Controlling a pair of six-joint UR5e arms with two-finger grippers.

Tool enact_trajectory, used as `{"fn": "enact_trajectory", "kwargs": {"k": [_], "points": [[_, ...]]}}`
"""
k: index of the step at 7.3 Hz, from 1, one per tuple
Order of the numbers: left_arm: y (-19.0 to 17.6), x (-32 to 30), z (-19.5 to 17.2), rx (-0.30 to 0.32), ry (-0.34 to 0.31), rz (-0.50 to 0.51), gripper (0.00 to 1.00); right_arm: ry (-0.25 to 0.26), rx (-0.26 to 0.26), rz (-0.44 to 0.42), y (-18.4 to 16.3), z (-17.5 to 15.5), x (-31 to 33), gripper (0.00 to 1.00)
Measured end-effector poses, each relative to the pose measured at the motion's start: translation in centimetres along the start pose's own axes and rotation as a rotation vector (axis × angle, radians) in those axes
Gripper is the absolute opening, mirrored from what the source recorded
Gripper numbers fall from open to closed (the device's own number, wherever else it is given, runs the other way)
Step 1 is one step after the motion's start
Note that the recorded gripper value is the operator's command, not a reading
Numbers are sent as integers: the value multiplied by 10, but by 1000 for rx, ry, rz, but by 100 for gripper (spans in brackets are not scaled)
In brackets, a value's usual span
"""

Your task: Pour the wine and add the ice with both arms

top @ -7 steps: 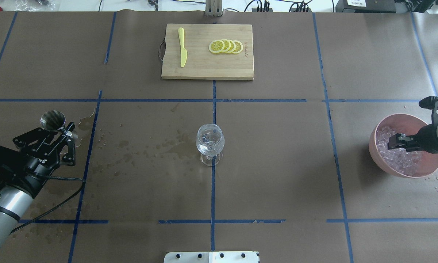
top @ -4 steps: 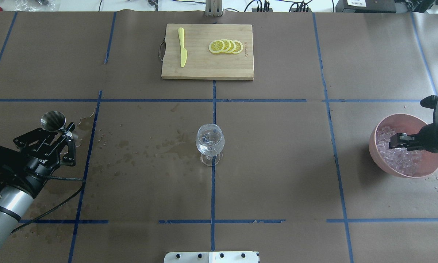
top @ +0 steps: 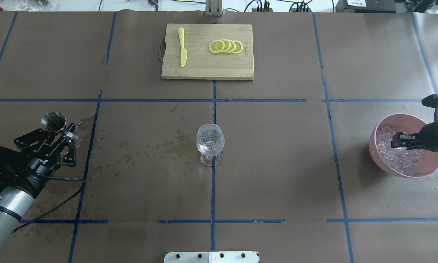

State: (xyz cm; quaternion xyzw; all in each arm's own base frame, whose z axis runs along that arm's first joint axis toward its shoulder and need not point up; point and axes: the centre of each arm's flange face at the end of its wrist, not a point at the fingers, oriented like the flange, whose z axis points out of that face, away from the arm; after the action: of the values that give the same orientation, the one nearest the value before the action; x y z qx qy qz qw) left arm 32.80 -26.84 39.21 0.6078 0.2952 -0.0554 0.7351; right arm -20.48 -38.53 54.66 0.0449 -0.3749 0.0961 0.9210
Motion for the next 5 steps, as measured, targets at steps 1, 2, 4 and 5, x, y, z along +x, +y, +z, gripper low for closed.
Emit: {"fn": "enact_trajectory", "kwargs": {"k": [1, 2, 4, 5], "points": [[1, 0, 0, -1, 0, 1, 0, -1, 3, 1, -1, -2, 0, 0], [1, 0, 0, -1, 0, 1, 0, -3, 10, 4, -3, -5, 1, 0], [1, -1, 0, 1, 4, -6, 0, -21, 36, 9, -10, -20, 2, 0], [3, -1, 1, -2, 7, -5, 0, -39, 54, 10, -13, -33, -1, 0]]}}
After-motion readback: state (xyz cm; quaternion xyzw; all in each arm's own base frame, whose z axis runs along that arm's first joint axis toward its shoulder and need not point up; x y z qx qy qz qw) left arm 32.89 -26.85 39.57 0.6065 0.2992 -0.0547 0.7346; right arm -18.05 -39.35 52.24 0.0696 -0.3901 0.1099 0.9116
